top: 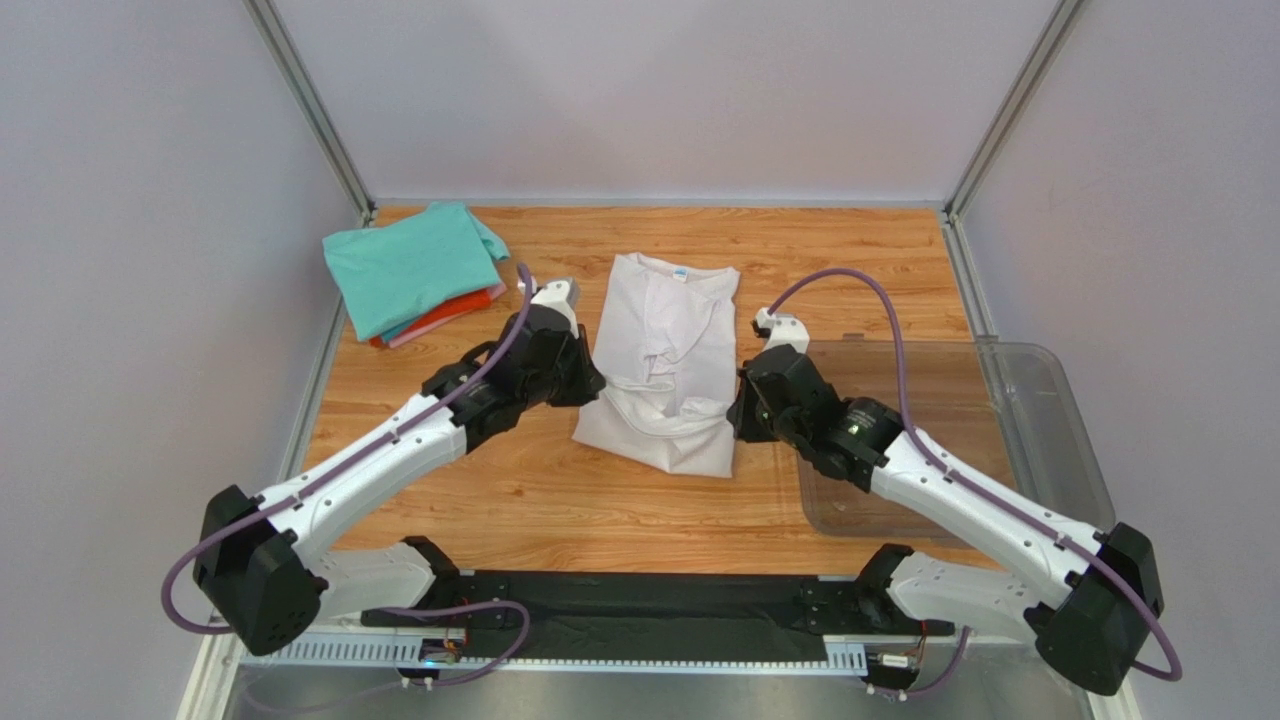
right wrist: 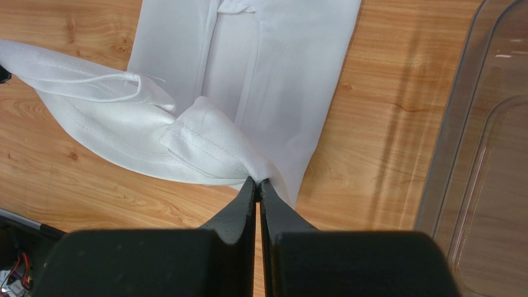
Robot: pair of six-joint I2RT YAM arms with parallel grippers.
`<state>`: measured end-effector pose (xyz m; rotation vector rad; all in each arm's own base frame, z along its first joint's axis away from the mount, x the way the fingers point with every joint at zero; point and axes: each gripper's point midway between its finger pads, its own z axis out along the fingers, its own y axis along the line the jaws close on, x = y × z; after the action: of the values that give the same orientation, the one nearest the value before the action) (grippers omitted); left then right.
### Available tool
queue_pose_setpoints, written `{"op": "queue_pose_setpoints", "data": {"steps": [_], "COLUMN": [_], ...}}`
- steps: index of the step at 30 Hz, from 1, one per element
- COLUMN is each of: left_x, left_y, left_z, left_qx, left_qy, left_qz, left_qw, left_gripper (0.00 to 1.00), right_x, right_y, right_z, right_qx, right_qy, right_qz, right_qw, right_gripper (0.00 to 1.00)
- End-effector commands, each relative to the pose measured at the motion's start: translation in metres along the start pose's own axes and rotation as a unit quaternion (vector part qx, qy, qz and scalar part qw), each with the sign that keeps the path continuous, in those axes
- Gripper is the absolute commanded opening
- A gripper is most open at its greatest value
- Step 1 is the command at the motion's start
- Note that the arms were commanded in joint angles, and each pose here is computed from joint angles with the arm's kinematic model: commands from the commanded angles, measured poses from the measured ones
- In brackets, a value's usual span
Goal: Fold and stack the t-shirts
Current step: Fold the tshirt
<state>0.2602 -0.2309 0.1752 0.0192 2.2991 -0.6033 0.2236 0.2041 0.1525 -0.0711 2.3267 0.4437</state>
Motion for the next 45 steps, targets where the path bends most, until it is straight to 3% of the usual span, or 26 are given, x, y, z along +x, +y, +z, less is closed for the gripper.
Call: {"op": "queue_pose_setpoints", "data": {"steps": [1, 13, 31, 34, 35, 39, 40, 41, 43, 45], "left_x": [-0.030, -0.051, -0.032, -0.031, -0.032, -0.038, -0.042, -0.044, -0.050, -0.055], "left_y": [-0.009, 0.013, 0.042, 0.044, 0.044, 0.039, 0.036, 0.035, 0.031, 0.026], "left_z": [0.008, 0.057, 0.125, 0.129, 0.128, 0.122, 0.117, 0.114, 0.102, 0.089], "left_qx": [0.025, 0.023, 0.008, 0.010, 0.010, 0.017, 0.021, 0.022, 0.025, 0.032], "left_qy": [-0.023, 0.010, 0.087, 0.093, 0.092, 0.083, 0.077, 0.077, 0.067, 0.056], "left_qz": [0.003, -0.009, -0.046, -0.043, -0.040, -0.036, -0.034, -0.033, -0.031, -0.031], "left_qw": [0.999, 1.000, 0.995, 0.995, 0.995, 0.996, 0.996, 0.996, 0.997, 0.997], "left_gripper": [0.00, 0.00, 0.00, 0.16, 0.32, 0.66, 0.90, 0.99, 1.00, 1.00], "right_x": [-0.039, -0.068, -0.060, -0.061, -0.061, -0.070, -0.073, -0.075, -0.076, -0.076], "right_y": [0.011, -0.004, -0.038, -0.045, -0.046, -0.042, -0.040, -0.038, -0.029, -0.021], "right_z": [0.005, 0.054, 0.125, 0.131, 0.131, 0.127, 0.123, 0.120, 0.110, 0.102], "right_qx": [-0.031, -0.021, 0.005, 0.020, 0.022, 0.015, 0.012, 0.008, -0.015, -0.034], "right_qy": [-0.035, -0.006, 0.054, 0.055, 0.056, 0.047, 0.044, 0.043, 0.042, 0.041], "right_qz": [-0.009, -0.012, -0.003, 0.009, 0.012, 0.012, 0.012, 0.014, 0.010, 0.004], "right_qw": [0.999, 1.000, 0.999, 0.998, 0.998, 0.999, 0.999, 0.999, 0.999, 0.999], "right_gripper": [0.00, 0.00, 0.00, 0.05, 0.12, 0.32, 0.38, 0.46, 0.64, 0.67]}}
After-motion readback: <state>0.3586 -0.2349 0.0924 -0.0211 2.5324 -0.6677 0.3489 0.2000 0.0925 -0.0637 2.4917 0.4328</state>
